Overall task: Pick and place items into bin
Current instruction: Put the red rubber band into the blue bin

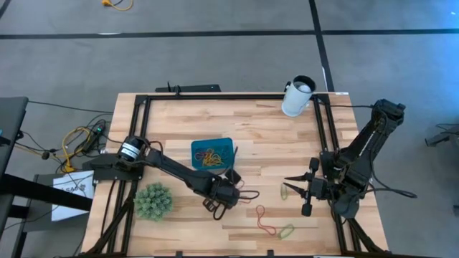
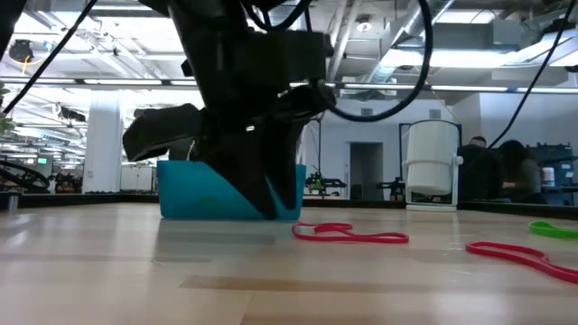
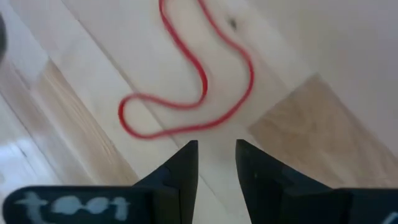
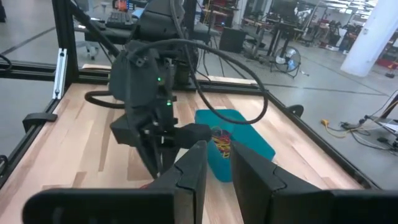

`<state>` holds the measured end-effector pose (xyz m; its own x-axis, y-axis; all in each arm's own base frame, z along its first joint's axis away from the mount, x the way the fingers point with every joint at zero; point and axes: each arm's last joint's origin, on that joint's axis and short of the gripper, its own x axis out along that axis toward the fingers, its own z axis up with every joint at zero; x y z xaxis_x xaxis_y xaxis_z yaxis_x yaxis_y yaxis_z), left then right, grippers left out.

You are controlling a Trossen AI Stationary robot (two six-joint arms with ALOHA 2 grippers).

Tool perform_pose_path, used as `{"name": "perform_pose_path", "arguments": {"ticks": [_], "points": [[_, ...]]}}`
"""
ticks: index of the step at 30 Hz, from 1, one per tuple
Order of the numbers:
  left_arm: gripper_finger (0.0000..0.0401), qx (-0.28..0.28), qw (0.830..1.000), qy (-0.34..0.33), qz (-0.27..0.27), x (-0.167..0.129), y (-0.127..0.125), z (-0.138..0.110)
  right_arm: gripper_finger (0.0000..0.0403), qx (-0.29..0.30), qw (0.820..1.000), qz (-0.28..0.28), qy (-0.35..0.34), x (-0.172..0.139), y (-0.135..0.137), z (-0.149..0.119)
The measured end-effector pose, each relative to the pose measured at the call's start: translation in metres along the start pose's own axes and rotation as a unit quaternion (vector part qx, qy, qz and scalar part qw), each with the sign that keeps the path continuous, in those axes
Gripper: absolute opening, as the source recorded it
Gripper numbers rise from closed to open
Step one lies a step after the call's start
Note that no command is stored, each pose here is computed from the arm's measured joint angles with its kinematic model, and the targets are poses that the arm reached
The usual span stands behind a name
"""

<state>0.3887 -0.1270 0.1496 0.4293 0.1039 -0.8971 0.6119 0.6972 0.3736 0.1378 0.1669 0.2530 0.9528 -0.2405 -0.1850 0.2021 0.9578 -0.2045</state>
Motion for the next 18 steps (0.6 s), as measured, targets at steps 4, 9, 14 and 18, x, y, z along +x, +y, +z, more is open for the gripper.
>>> {"name": "perform_pose_path", "arguments": {"ticks": [4,9,14,18], "points": [[0.0098,-0.003,0.999,-0.036,0.000,-0.0002,0.0023,0.0059,0.0067,0.000,1.000,0.000,0.000,0.0001,0.0000,0.0000],[0.0098,0.017,0.999,-0.046,-0.001,0.0004,0.0047,0.0065,0.0067,0.000,1.000,0.000,0.000,0.0000,0.0000,0.0000],[0.0098,0.057,0.998,-0.029,-0.011,0.0011,0.0027,0.0030,0.0067,0.000,1.000,0.000,0.000,0.0000,0.0000,0.0000],[0.0098,0.074,0.997,-0.028,-0.011,0.0025,0.0022,0.0030,0.0067,0.000,1.000,0.000,0.000,0.0000,0.0000,0.0000]]}}
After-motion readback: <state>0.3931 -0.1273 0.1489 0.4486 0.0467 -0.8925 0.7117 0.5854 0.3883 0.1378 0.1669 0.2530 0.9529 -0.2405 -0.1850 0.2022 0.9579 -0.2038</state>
